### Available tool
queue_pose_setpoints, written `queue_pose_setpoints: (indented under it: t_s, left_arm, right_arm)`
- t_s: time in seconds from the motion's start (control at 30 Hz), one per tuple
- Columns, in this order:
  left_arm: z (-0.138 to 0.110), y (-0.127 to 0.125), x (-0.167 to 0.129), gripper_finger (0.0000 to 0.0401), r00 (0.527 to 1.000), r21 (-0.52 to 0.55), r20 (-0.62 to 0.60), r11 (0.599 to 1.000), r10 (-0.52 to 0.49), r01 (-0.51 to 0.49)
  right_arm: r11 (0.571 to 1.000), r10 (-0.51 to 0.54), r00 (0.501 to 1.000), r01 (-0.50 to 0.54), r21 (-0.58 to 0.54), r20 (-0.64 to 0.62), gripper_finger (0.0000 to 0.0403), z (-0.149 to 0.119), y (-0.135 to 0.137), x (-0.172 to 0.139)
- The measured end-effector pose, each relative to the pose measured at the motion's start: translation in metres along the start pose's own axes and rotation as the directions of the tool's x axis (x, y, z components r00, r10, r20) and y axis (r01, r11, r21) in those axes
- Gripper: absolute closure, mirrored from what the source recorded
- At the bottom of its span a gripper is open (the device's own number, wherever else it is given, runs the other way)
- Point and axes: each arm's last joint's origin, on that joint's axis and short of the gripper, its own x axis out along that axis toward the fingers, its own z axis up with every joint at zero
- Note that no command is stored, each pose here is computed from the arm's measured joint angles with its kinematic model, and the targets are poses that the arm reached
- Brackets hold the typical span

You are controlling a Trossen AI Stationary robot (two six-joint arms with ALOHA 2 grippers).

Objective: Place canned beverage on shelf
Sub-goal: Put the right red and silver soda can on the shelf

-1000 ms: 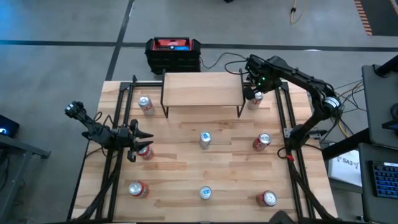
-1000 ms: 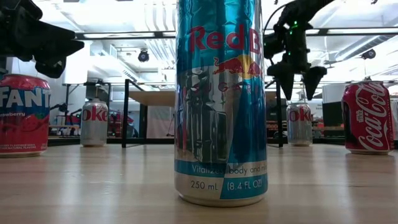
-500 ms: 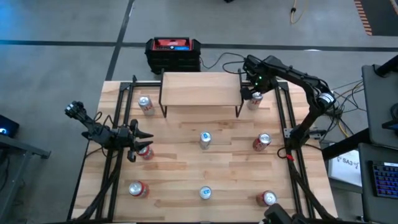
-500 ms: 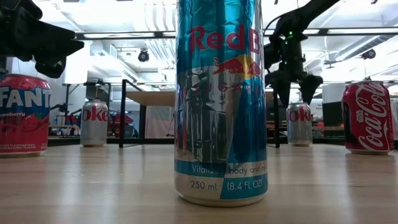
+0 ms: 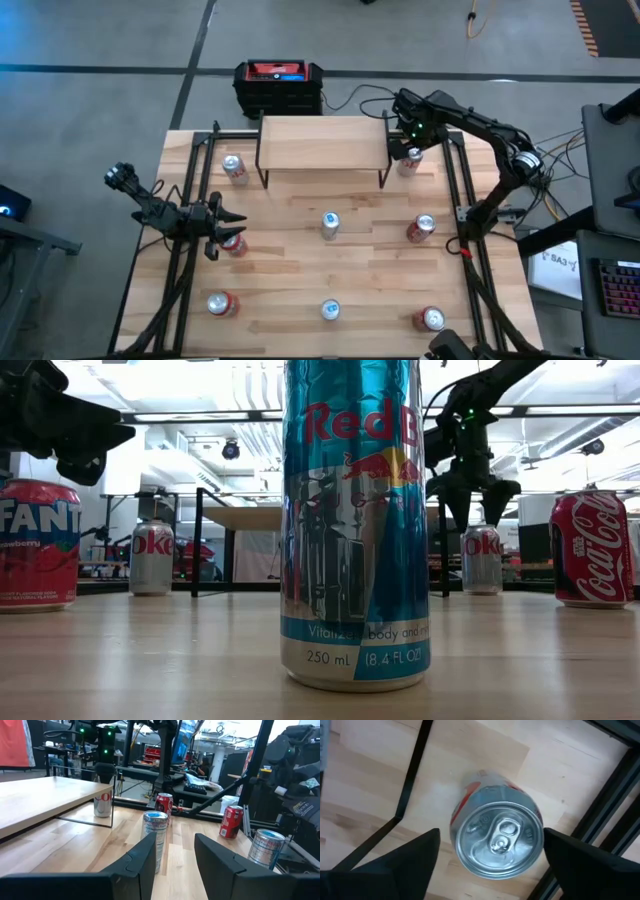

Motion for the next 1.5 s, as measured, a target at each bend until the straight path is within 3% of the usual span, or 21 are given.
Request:
queue_pose_setpoints:
  t_s: [0.23, 0.77, 0.97, 1.5]
  left_arm:
    - [0.0, 0.0, 0.0, 0.0283, 1.0, 0.0, 0.0, 1.0, 0.0, 0.0]
    - [0.0, 0.0, 0.0, 0.0283, 1.0, 0.0, 0.0, 1.0, 0.0, 0.0]
    - [0.0, 0.0, 0.0, 0.0283, 1.0, 0.0, 0.0, 1.0, 0.0, 0.0]
    - [0.0, 0.0, 0.0, 0.0283, 1.0, 0.0, 0.0, 1.0, 0.0, 0.0]
  right_arm:
    - [1.0, 0.009, 1.0, -0.009, -0.003, -0.002, 0.0153, -0.001, -0.001, 0.001]
    - [1.0, 0.019, 0.999, -0.019, 0.0, 0.038, 0.0252, -0.01, -0.003, -0.013]
    - [1.0, 0.013, 1.0, -0.013, -0.005, 0.022, 0.0236, -0.011, -0.004, -0.013]
    - [0.996, 0.003, 0.997, 0.004, -0.084, 0.08, 0.0131, -0.021, -0.008, -0.029]
